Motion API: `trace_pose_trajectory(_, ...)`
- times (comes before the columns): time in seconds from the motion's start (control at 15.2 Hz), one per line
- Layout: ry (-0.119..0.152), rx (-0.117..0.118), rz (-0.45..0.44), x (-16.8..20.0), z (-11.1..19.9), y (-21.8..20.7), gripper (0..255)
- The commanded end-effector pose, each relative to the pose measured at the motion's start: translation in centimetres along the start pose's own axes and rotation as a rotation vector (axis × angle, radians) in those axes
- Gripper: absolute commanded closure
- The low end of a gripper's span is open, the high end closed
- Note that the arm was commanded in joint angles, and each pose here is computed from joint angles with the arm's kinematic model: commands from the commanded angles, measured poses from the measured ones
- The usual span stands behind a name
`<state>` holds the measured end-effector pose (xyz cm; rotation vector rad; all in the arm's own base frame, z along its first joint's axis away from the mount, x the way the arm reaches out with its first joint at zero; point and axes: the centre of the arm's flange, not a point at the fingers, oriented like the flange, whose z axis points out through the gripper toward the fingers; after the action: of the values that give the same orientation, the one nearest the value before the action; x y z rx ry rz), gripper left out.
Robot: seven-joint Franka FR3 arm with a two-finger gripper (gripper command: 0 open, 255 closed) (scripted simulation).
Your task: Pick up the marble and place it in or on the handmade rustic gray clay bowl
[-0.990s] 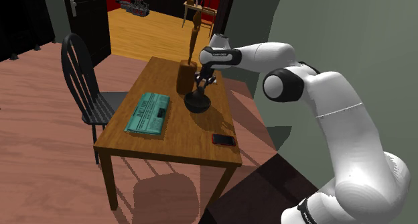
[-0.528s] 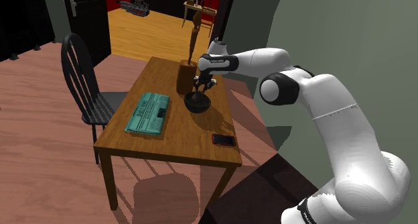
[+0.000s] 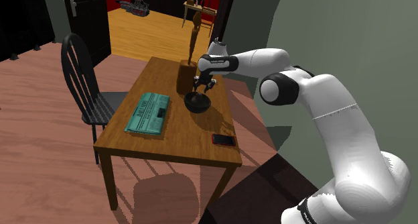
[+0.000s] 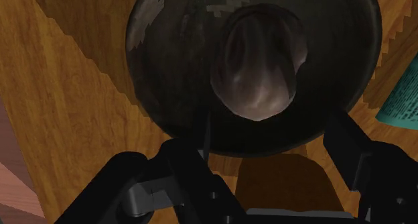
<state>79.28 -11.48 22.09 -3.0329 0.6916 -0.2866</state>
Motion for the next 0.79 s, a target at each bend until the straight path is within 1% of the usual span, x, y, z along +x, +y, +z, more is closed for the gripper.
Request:
trace_pose_trajectory(0.0,0.000,0.000,0.000,0.0,0.0,0.0,0)
trace_pose_trajectory(0.26,0.000,0.000,0.000,0.0,0.0,0.0,0)
trace_pose_trajectory(0.53,0.000,0.000,0.000,0.0,-5.0,0.0,0)
trace_pose_trajectory(0.73,0.000,0.000,0.000,0.0,-5.0,0.0,0)
